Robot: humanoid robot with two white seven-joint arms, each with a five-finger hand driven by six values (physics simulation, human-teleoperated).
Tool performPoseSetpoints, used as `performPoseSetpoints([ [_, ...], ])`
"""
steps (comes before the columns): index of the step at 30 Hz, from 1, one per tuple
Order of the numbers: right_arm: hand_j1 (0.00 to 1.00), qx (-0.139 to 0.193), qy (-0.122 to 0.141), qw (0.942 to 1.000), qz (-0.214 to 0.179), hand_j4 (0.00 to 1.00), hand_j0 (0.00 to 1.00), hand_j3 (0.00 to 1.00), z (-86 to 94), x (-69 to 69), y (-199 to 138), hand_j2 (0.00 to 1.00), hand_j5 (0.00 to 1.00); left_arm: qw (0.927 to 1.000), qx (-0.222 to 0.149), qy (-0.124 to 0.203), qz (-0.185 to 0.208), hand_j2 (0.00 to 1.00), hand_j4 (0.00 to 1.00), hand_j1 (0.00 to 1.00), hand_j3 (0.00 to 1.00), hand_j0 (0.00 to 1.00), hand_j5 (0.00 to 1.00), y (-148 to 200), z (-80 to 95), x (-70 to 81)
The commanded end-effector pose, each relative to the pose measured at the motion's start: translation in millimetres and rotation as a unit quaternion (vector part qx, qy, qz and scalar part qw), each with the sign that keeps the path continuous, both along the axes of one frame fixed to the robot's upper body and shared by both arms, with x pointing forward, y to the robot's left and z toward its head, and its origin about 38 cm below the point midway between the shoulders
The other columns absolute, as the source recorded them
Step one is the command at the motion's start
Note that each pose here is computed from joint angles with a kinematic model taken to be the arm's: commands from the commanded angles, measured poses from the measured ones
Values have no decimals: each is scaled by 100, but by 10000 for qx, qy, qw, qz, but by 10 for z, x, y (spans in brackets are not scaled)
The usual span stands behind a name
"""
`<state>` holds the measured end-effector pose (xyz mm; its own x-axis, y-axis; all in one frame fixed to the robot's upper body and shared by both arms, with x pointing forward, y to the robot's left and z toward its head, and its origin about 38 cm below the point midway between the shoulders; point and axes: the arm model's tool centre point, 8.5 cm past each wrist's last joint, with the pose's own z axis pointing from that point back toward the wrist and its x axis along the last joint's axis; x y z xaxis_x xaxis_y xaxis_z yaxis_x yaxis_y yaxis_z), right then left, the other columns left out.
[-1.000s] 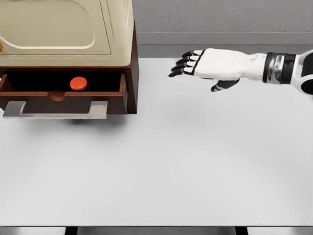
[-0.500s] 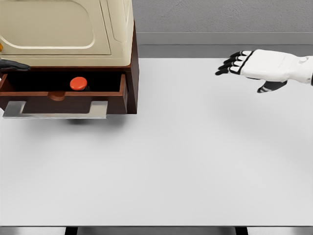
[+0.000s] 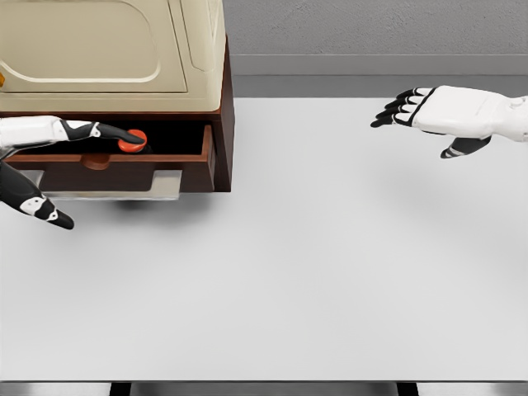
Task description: Open the cabinet drawer with left arm, and place a switch into the drawer with right arm
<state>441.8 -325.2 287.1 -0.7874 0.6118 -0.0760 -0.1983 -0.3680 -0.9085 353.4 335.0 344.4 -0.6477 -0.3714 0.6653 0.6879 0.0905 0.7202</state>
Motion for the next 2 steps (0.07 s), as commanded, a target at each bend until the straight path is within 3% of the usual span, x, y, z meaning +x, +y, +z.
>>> performPoseSetpoints([
  [1,100,18,6,10000,-16,100,100,100,4,1,-6,100,100,10000,-35,15,-20,100,100,100,100,100,100,-24,4,11],
  [2,100,26,8,10000,-15,100,100,100,4,1,-5,100,100,10000,-34,15,-20,100,100,100,100,100,100,-24,4,11],
])
